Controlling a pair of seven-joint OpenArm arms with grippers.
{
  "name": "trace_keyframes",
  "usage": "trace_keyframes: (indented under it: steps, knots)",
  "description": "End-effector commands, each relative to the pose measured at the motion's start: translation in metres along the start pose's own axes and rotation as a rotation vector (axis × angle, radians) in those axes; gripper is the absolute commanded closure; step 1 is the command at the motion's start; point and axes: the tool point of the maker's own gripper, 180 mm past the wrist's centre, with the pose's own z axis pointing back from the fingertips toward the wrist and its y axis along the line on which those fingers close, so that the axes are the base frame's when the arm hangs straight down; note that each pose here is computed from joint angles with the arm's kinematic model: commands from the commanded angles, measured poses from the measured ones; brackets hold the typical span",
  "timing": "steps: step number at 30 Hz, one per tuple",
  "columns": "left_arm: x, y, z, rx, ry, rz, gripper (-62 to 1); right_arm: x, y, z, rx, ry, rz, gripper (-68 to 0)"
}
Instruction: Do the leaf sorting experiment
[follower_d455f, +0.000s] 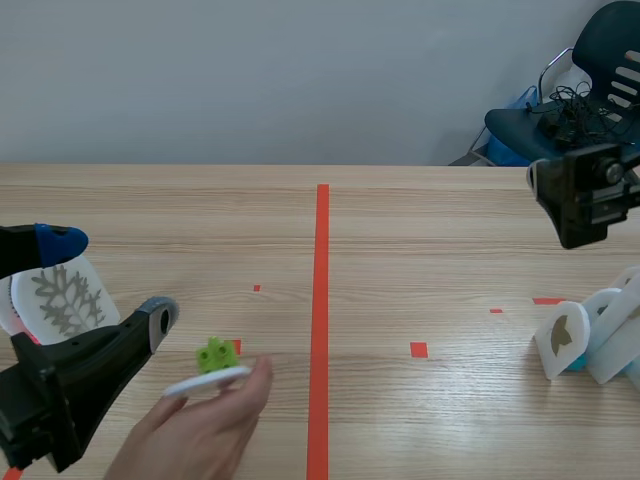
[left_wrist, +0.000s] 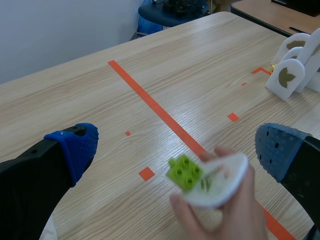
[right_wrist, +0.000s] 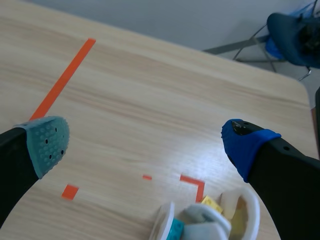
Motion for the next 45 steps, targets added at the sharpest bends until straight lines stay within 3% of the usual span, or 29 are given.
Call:
trace_keyframes:
  steps: [1,6,8,11,24,37,45]
  knots:
    - [0.011,-0.002,-0.001,-0.006,-0.038,-0.005,-62.3,0.003,0.016,0.007,0.055,0.001,0.04,-65.8]
    - [0.011,-0.002,-0.001,-0.006,-0.038,-0.005,-62.3,0.021,0.063,0.034,0.193,-0.022,0.188,-67.9]
    - [0.011,-0.002,-0.001,-0.006,-0.037,-0.005,-62.3,0.025,0.077,0.044,0.233,-0.032,0.208,-67.9]
    - [0.011,-0.002,-0.001,-0.006,-0.038,-0.005,-62.3,0.025,0.087,0.052,0.26,-0.046,0.192,-67.9]
    - [0.011,-0.002,-0.001,-0.007,-0.038,-0.004,-62.3,0.027,0.088,0.052,0.255,-0.058,0.176,-67.9]
    - [-0.002,-0.028,-0.019,-0.132,0.035,-0.008,-62.3,0.024,0.087,0.052,0.254,-0.046,0.179,-67.9]
    - [-0.05,-0.033,-0.059,-0.146,0.103,-0.011,-62.3,0.023,0.086,0.051,0.249,-0.036,0.187,-67.9]
